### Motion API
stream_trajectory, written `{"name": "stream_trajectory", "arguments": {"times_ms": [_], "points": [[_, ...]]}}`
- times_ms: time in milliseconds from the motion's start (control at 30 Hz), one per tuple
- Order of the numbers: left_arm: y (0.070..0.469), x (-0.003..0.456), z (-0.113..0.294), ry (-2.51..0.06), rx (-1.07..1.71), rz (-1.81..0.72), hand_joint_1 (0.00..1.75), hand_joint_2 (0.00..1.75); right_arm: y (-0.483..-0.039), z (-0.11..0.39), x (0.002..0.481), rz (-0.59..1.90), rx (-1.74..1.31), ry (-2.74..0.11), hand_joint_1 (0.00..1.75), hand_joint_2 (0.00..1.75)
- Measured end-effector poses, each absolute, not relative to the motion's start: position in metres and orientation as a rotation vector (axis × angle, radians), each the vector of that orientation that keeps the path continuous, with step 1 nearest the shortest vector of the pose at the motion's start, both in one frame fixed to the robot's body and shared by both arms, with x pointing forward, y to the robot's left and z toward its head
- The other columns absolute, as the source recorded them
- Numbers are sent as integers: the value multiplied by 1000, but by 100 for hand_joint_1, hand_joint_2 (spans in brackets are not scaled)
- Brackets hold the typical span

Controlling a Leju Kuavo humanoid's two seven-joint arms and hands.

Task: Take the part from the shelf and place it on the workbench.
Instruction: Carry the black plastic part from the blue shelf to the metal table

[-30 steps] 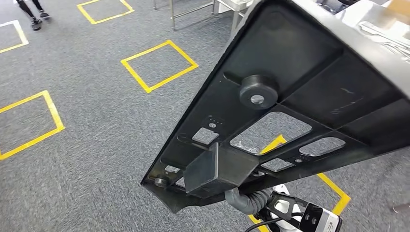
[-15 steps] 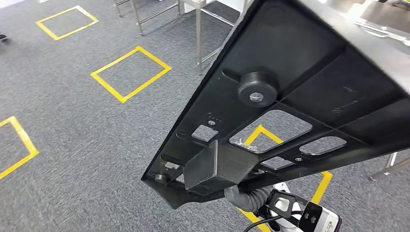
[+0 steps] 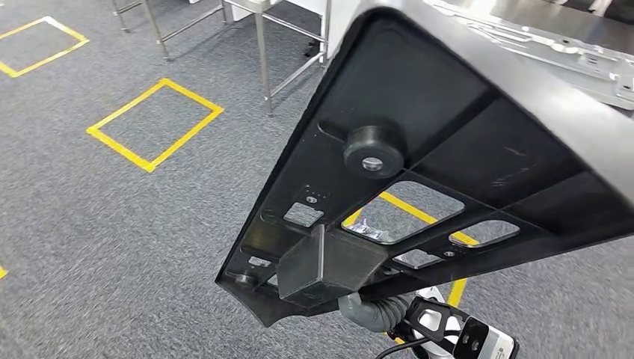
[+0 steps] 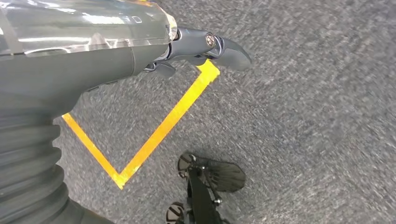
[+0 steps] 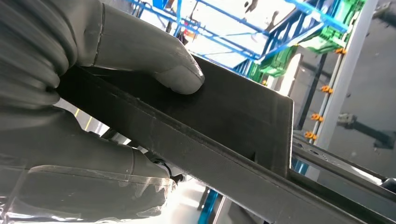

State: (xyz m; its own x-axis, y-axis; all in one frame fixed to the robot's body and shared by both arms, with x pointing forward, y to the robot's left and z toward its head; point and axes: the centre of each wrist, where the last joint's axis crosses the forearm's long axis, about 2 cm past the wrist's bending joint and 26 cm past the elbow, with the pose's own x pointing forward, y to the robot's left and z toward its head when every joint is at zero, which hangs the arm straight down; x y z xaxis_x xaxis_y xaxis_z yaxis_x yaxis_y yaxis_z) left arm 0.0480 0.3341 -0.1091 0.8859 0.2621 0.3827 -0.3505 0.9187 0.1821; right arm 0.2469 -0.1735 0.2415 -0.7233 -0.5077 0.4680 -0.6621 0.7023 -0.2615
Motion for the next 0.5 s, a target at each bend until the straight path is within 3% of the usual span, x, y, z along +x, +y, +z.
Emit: {"name": "stream_trajectory", "arguments": {"times_ms": [500], "points": [[331,48,-109,-372,229,321,0,175,-171,242,245,601,926,-2549,175,175]]}}
